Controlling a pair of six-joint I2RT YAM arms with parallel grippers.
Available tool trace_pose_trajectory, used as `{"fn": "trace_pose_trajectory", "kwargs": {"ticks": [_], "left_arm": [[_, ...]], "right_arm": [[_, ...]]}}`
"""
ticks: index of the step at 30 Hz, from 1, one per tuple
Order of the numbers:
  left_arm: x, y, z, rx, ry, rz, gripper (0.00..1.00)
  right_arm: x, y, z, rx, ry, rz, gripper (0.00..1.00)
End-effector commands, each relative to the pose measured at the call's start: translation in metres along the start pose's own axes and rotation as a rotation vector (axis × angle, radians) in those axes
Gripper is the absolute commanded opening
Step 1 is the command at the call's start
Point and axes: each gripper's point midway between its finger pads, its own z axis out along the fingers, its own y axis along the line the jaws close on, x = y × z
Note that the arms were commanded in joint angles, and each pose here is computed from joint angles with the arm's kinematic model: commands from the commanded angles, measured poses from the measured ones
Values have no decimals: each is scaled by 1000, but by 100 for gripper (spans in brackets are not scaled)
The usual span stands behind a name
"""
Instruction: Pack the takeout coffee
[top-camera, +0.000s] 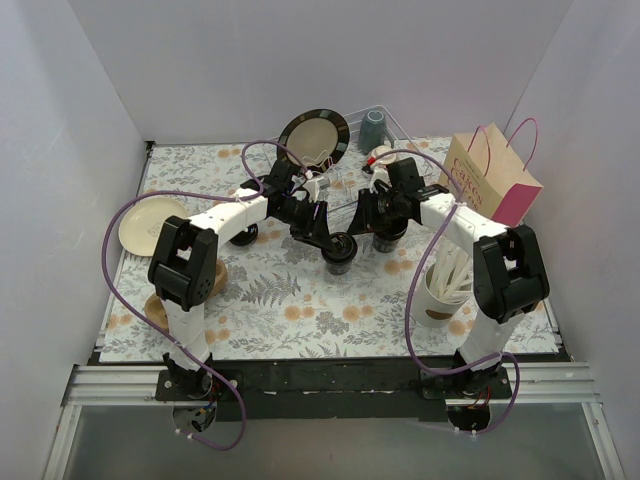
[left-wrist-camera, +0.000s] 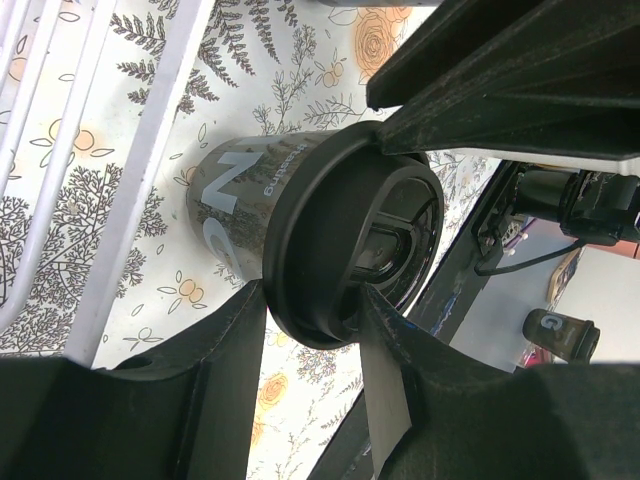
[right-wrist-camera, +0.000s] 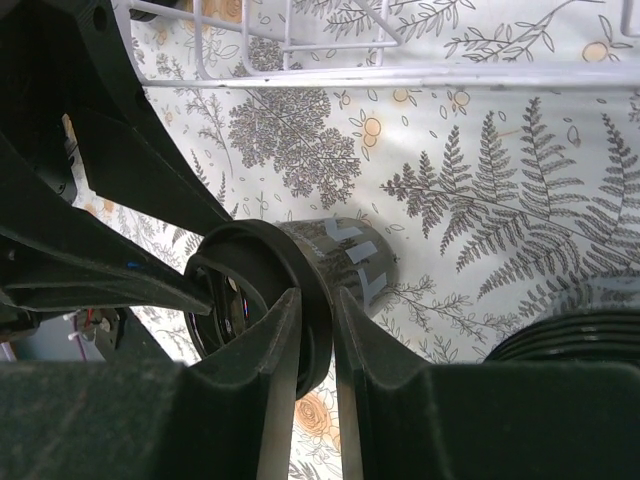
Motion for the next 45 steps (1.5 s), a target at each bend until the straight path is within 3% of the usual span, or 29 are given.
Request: {"fn": "trace_pose_trajectory", "kwargs": {"ticks": [1,17,33,36,43,45], "left_arm": [[94,135,25,-493,292,-31,34],[109,141,24,-519,315,-49,34],[134,150,21,-581,364,-84,34],[135,147,20,-573,361,-86,34],[133,145,19,-569,347,-80,34],[134,144,20,-566,348,-79,34]], "right_arm": [[4,8,4,-66,58,-26,27],[76,-54,14,156,255,22,25],[88,-68,20,217,244,12,23],[80,-64,21,201,222,4,24],[-27,-1,-22,131,-30,6,33],[-40,2,-32,149,-71,31,34]]}}
